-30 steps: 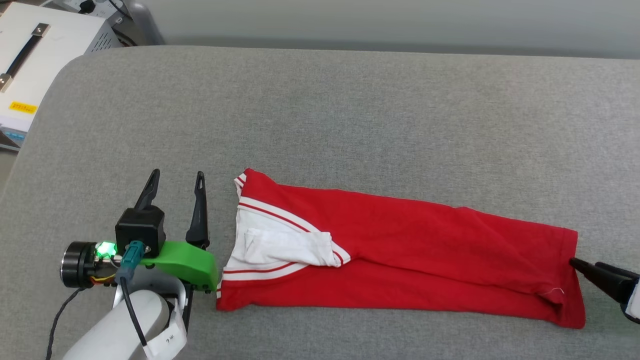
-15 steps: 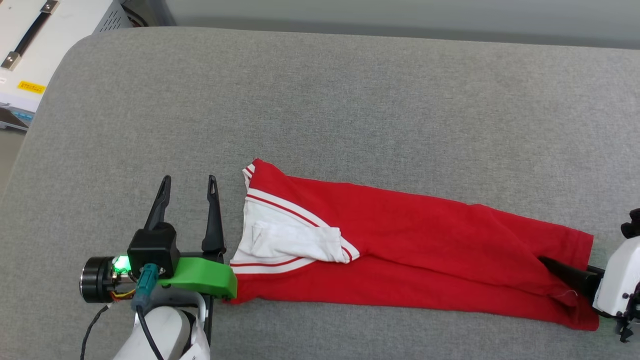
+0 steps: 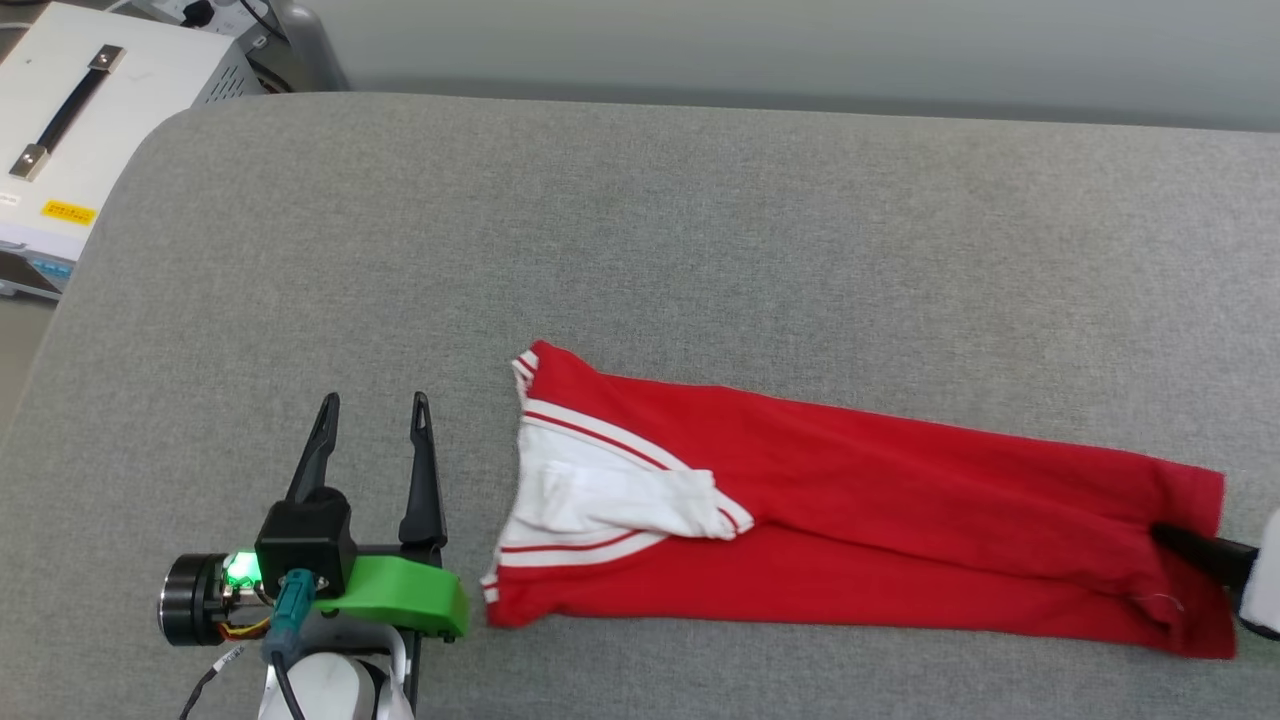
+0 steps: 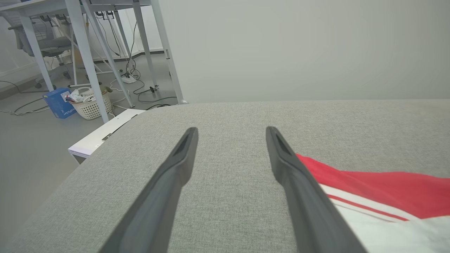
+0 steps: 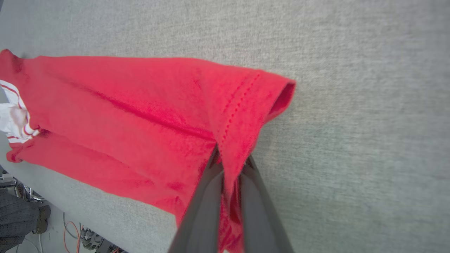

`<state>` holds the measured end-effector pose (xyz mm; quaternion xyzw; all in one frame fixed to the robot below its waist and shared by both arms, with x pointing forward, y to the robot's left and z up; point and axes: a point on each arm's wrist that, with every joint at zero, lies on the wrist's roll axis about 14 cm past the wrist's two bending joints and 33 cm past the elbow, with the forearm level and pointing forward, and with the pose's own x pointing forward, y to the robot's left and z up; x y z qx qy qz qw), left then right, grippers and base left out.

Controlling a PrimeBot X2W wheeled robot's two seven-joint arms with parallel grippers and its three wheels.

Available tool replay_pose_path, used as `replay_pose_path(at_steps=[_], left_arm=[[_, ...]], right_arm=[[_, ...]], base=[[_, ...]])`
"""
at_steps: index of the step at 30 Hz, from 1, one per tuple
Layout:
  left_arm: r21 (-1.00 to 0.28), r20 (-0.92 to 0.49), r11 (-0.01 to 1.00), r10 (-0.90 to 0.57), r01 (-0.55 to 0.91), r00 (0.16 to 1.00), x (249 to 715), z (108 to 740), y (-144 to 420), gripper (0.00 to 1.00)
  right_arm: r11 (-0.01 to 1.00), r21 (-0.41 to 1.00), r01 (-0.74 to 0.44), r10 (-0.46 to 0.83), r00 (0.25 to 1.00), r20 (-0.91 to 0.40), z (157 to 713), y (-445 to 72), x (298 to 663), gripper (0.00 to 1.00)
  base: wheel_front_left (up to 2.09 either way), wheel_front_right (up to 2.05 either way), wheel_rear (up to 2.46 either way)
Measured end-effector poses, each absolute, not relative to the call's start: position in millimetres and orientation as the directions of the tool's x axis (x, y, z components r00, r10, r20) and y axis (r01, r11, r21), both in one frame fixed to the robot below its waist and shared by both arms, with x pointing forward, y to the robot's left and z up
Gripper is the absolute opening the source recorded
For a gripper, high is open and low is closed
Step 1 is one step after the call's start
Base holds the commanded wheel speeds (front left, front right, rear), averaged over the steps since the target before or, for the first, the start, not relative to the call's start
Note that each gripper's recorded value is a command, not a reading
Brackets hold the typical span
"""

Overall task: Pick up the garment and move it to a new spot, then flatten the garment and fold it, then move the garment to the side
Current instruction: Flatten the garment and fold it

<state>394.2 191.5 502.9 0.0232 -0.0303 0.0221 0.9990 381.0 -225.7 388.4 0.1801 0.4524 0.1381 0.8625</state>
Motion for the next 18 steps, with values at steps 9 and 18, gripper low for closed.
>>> replay_pose_path(at_steps=[9, 18], left_arm=[[0.056, 0.080, 0.997, 0.047, -0.052, 0.996, 385.1, 508.4, 195.4, 1.00], [0.052, 0.083, 0.997, 0.043, -0.048, 0.996, 380.9, 509.0, 196.1, 1.00]], right_arm=[[0.967, 0.256, 0.000, 0.205, 0.602, -0.772, 415.8, -307.5, 384.9, 0.00], [0.910, 0.371, -0.184, 0.408, 0.548, -0.730, 438.7, -239.5, 381.5, 0.00]], base=[[0.00, 0.00, 0.00], [0.00, 0.00, 0.00]])
